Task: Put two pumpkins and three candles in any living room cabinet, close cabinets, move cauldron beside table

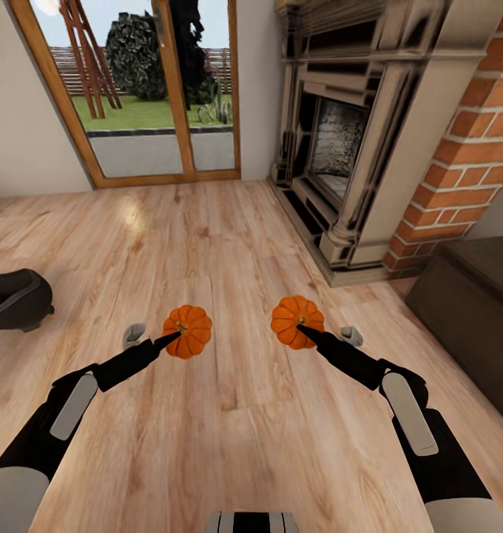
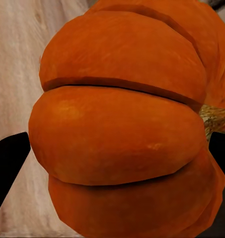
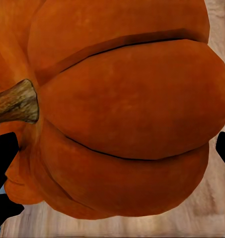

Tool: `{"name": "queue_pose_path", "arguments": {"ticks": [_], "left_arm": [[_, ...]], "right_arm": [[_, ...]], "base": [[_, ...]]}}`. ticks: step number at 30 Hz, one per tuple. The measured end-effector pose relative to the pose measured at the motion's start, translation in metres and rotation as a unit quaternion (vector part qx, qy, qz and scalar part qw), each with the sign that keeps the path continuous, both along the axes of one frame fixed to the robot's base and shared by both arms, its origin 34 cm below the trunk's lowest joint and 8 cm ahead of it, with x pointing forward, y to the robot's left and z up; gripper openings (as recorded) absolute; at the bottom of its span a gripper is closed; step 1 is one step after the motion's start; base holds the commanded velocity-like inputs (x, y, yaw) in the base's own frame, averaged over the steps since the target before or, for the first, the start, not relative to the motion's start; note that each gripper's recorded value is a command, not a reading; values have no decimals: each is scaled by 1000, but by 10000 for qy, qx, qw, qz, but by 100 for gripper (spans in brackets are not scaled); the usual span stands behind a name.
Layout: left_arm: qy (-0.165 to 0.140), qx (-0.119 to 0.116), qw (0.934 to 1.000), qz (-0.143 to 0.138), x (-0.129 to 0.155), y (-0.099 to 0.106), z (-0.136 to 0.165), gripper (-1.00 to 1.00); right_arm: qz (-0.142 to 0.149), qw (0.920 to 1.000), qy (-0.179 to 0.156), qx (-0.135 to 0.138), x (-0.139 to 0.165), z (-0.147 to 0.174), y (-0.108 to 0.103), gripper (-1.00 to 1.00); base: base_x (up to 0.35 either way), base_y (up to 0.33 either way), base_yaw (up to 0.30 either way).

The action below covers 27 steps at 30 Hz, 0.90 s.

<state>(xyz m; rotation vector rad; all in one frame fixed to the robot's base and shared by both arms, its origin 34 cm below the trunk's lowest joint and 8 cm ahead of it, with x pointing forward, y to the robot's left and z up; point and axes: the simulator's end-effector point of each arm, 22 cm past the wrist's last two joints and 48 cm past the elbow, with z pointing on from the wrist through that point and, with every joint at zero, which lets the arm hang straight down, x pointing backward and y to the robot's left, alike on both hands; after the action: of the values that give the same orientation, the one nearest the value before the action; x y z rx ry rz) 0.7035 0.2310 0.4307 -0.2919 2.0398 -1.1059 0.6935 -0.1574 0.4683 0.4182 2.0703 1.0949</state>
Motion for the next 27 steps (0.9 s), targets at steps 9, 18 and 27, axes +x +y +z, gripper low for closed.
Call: {"name": "queue_pose_path", "arguments": {"ticks": [9,18,27], "left_arm": [[-75,22,10000,-7,-1,-1,8,-100],[-143,39,9999,-2,0,0,16,-100],[-209,37,9998,-4,0,-1,24,-100]], "right_arm": [[0,10000,-66,-13,0,8,0,-100],[0,9999,-135,-24,1,16,0,-100],[0,9998,-204,-23,1,24,0,-100]], "base": [[-344,0,-68],[-345,0,-68],[-345,0,-68]]}}
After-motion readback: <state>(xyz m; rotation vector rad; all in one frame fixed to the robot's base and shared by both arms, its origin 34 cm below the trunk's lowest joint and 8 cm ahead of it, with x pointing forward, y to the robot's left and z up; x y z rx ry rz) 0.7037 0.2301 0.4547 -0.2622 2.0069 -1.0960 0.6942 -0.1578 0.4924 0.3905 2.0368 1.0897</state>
